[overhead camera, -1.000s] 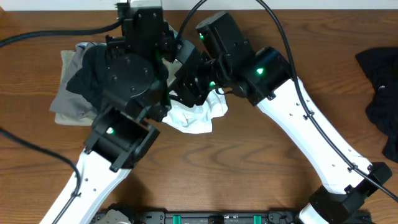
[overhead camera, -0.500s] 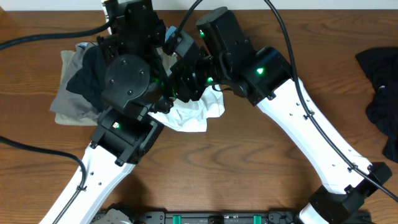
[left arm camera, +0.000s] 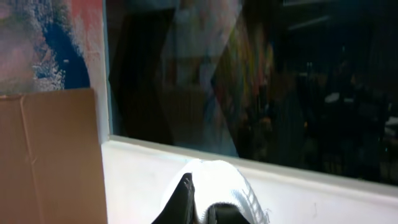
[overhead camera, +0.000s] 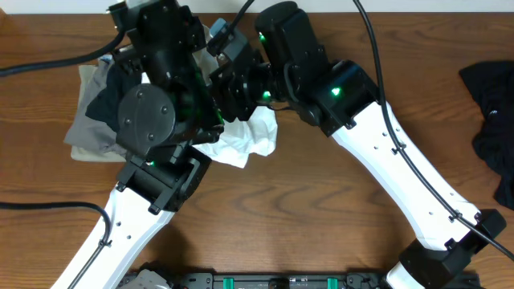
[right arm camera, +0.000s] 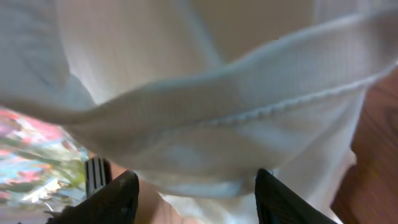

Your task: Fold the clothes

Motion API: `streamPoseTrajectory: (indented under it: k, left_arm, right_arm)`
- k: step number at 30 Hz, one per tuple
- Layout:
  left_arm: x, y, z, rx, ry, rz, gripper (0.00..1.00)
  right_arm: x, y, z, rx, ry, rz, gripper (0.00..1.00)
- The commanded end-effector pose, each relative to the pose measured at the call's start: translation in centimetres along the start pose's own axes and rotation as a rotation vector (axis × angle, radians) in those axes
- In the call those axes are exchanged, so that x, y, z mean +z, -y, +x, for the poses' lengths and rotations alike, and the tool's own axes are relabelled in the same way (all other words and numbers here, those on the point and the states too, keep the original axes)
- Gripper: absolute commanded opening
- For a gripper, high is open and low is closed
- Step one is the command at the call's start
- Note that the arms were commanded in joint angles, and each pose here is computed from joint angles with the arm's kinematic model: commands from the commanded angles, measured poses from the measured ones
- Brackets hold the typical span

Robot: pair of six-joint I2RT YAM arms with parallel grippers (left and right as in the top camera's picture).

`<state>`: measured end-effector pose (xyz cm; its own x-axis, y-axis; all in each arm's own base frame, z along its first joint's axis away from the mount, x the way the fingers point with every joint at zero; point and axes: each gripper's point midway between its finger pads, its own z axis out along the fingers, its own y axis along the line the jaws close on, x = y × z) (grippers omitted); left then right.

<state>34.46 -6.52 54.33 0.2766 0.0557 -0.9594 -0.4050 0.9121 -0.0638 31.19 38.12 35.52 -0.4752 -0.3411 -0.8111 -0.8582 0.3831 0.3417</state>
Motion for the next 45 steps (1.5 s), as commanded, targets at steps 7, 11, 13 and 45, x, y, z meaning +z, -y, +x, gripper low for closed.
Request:
streamPoseTrajectory:
  k: [7, 11, 13, 45]
  left_arm:
    - [-0.2, -1.2, -2.2, -0.041, 0.032, -0.023, 0.05]
    - [-0.2, -1.3, -2.4, -0.046, 0.039, -0.026, 0.06]
    - [-0.2, -1.5, -2.8, -0.046, 0.052, -0.033, 0.06]
    - [-1.3, -0.9, -3.5, 0.019, 0.054, -0.020, 0.06]
  right_arm:
    - [0.2, -4.3, -0.3, -0.012, 0.001, -0.138, 0.57]
    - [0.8, -5.2, -0.1, -0.025, -0.004, -0.139, 0.56]
    - [1.2, -4.7, -0.1, -0.012, -0.005, -0.087, 0.55]
    - [-1.8, 6.3, -0.5, 0.143, 0.060, 0.462, 0.03]
